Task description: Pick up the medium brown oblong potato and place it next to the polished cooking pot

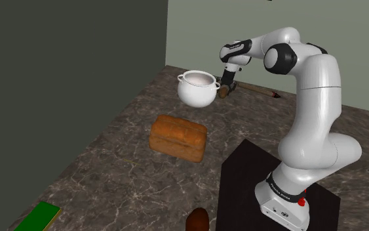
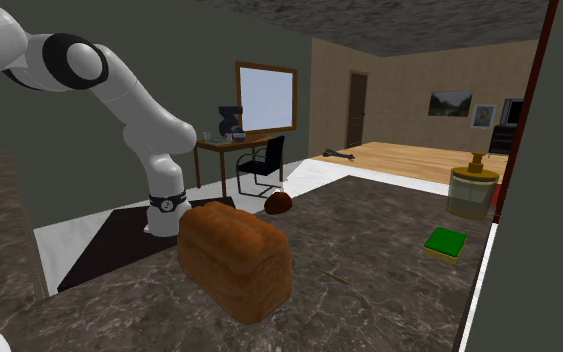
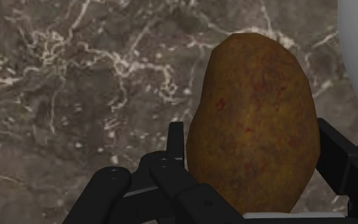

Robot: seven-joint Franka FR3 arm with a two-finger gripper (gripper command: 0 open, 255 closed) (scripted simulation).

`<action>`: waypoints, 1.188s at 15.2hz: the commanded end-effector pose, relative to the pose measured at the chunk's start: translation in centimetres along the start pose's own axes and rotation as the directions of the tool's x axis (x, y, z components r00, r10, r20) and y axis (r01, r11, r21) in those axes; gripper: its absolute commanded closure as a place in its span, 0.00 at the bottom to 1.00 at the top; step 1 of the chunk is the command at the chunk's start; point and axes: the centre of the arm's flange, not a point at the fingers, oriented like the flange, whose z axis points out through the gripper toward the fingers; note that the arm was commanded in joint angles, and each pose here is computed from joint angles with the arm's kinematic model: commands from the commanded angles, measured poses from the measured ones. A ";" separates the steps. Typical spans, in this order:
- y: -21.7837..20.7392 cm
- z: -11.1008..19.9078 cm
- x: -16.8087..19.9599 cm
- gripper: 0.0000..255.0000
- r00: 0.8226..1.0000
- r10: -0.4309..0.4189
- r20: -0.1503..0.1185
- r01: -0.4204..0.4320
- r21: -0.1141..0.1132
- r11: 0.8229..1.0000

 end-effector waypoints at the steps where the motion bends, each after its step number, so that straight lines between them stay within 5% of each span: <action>1: 0.0 0.0 0.0 0.00 1.000 0.000 0.000 0.000 0.000 1.000; 6: 0.0 0.0 0.0 0.00 1.000 0.000 0.000 0.000 0.000 1.000; 10: 0.0 -5.0 0.0 0.00 1.000 0.000 0.000 0.000 0.000 1.000; 18: 0.0 -5.0 0.0 0.00 1.000 0.000 0.000 0.000 0.000 1.000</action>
